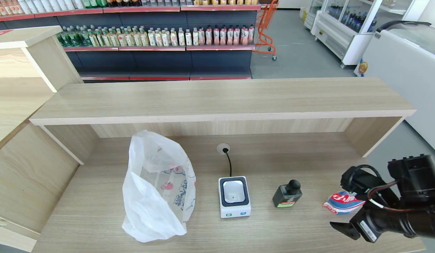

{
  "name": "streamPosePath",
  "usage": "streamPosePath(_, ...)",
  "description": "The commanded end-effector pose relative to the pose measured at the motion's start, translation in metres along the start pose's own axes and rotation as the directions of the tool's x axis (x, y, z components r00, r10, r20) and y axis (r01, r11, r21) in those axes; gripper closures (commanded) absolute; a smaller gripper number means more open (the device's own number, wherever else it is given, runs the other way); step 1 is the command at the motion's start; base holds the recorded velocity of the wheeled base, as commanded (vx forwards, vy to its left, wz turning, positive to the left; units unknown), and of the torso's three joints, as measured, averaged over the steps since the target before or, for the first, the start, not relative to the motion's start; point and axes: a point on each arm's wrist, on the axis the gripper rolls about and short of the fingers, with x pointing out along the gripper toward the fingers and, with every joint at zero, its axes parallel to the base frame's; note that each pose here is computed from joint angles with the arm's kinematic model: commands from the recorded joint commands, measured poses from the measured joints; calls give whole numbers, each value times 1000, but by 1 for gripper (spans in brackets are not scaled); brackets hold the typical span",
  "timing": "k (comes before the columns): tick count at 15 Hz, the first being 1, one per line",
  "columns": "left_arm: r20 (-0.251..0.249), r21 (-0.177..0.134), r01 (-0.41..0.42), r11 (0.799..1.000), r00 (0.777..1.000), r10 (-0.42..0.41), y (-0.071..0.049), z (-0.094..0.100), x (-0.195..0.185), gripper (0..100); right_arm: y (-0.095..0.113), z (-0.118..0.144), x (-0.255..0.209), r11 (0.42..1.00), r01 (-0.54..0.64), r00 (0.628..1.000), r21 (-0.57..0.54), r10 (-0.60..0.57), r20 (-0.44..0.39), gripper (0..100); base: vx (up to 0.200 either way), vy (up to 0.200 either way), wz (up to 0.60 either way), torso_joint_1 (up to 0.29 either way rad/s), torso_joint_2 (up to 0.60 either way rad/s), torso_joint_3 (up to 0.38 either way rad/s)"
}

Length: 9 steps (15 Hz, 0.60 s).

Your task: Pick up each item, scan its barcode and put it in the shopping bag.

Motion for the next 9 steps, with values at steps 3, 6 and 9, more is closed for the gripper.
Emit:
streamPosePath(3,0,0,0,1000,1000,0,0,0,0,0,10,5,38,993,-105,994,-55,103,-48,0,0,0,0,0,0,0)
streamPosePath(6,0,0,0,1000,1000,0,0,0,0,0,12,18,54,991,-103,995,-85,103,-13,0,0,0,0,0,0,0)
streamPosePath(9,0,0,-1,1000,1000,1,0,0,0,0,10,24,65,983,-99,995,-155,100,-2,0,0,0,0,0,0,0)
